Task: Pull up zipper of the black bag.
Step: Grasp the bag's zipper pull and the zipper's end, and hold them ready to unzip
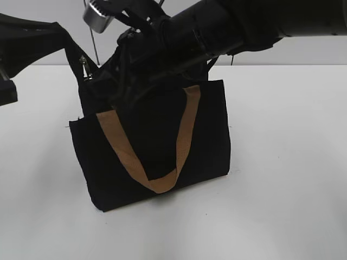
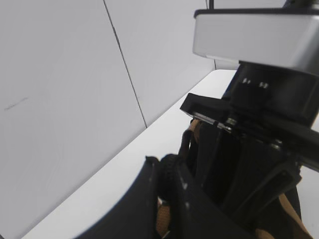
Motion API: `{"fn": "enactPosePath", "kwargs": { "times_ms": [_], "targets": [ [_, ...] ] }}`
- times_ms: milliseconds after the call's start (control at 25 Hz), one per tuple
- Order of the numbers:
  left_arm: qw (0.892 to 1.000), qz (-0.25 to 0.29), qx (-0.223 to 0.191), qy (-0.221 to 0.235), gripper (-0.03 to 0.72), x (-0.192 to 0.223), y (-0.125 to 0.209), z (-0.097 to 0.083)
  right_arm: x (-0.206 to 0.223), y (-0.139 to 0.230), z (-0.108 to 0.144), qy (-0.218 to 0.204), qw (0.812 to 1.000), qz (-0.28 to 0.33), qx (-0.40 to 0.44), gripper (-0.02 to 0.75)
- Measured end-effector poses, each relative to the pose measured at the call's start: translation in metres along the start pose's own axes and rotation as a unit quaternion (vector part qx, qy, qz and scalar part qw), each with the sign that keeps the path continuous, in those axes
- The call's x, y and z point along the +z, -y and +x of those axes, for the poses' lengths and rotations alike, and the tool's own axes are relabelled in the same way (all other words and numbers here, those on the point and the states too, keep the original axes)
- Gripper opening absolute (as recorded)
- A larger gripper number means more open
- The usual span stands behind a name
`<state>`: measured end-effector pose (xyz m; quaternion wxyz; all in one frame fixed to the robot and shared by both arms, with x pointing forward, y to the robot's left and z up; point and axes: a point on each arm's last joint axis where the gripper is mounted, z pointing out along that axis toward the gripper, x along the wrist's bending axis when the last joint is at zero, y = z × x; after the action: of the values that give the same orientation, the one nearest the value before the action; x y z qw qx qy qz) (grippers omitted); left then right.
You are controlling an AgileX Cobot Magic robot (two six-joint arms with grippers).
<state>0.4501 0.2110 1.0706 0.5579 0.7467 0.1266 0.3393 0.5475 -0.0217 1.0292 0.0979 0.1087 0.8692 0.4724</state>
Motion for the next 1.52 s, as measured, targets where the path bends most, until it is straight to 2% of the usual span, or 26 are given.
{"fn": "enactPosePath", "kwargs": {
  "times_ms": [240,480,720,1000,1280,1520],
  "targets": [
    [1.000,0.000,0.000,0.000,0.031,0.000,0.000,0.000,0.000,-0.001,-0.001,0.005,1.000,-0.008,0.001,0.162],
    [1.000,0.000,0.000,0.000,0.031,0.000,0.000,0.000,0.002,-0.003,0.002,0.004,1.000,-0.009,-0.001,0.101],
    [1.000,0.001,0.001,0.000,0.031,0.000,0.000,0.000,0.011,-0.002,0.008,0.004,1.000,-0.006,-0.001,0.095],
    [1.000,0.006,0.002,-0.002,0.030,0.000,0.001,0.000,0.013,0.000,0.005,0.016,1.000,-0.004,0.006,-0.001],
    [1.000,0.005,0.001,-0.003,0.030,0.000,0.001,0.001,0.009,-0.003,0.006,0.018,1.000,-0.004,0.006,-0.001],
    [1.000,0.005,0.000,-0.004,0.030,0.000,0.001,0.001,0.003,-0.001,0.005,0.026,0.999,0.026,0.025,-0.001]
  ]
}}
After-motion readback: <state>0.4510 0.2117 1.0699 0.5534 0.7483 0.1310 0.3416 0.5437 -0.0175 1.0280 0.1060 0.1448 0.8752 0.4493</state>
